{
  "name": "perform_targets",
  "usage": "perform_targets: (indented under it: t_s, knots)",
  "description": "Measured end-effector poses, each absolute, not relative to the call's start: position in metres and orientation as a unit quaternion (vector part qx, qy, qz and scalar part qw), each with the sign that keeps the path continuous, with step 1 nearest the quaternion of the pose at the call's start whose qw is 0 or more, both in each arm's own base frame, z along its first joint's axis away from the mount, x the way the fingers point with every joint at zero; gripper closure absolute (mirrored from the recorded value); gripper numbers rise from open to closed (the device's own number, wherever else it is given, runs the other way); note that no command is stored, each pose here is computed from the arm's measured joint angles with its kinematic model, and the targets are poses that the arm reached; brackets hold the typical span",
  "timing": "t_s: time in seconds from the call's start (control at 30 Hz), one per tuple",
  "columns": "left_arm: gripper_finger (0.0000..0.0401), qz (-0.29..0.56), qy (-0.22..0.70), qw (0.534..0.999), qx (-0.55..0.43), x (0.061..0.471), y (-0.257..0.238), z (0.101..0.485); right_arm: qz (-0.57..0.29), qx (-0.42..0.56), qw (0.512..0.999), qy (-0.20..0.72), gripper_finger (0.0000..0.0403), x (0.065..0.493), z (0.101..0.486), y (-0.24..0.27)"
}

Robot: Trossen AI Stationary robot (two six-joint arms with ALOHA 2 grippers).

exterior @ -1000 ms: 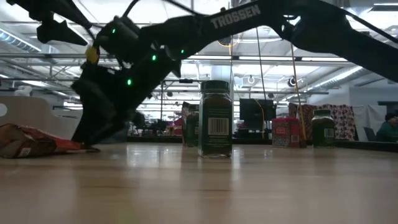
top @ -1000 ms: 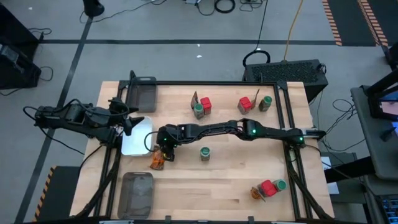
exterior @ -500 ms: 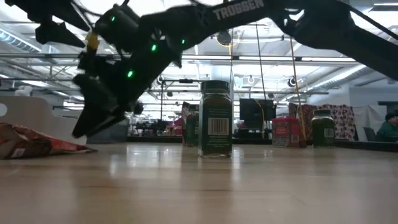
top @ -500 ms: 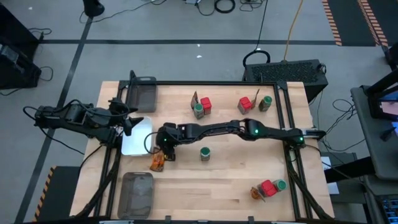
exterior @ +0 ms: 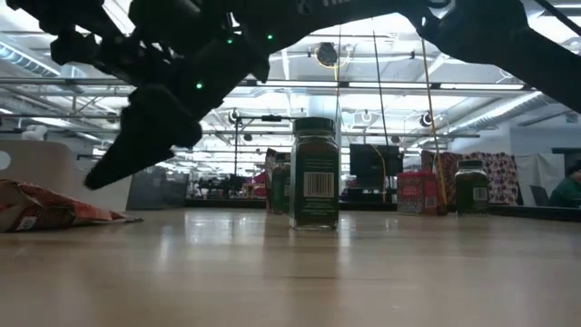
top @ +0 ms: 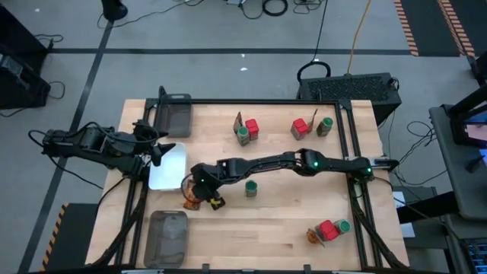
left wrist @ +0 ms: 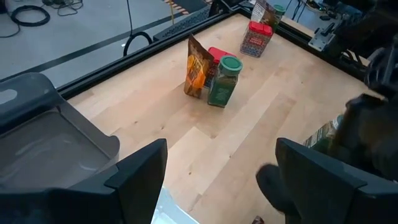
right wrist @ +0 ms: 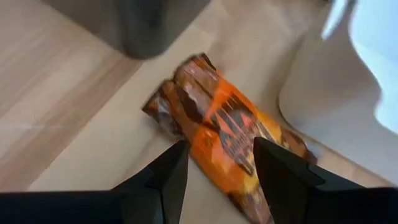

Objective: Sort spices by type
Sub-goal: Put the orange seasoning bag into the bottom black bin

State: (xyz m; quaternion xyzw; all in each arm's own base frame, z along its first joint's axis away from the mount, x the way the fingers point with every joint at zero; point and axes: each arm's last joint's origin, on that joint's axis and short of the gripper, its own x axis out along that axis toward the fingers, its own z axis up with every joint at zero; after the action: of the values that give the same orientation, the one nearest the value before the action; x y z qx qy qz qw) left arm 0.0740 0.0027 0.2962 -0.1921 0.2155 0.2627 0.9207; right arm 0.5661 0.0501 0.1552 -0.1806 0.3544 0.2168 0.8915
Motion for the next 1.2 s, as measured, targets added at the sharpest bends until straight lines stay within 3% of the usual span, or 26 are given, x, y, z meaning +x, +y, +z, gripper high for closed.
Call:
perform_targets:
  t_s: [0.73, 0.87, 1.07, 1.2]
  knots:
    - [0.0098, 0.263, 0.212, 0.920, -0.197, 0.074, 0.003, 0.297, 0.208, -0.170, 0.894, 0.359, 0.0237, 0.575, 0.114, 0.053]
    - [0.0098, 0.263, 0.211, 0.921, -0.197, 0.074, 0.003, 0.297, 0.200, -0.153, 0.896, 0.366, 0.0273, 0.574, 0.114, 0.053]
    - [0.0098, 0.263, 0.211, 0.921, -0.198, 0.074, 0.003, 0.297, 0.197, -0.154, 0.896, 0.366, 0.0382, 0.574, 0.113, 0.053]
    - [0.0098, 0.263, 0.211, 0.920, -0.198, 0.074, 0.003, 0.297, 0.194, -0.156, 0.896, 0.367, 0.0394, 0.574, 0.116, 0.053]
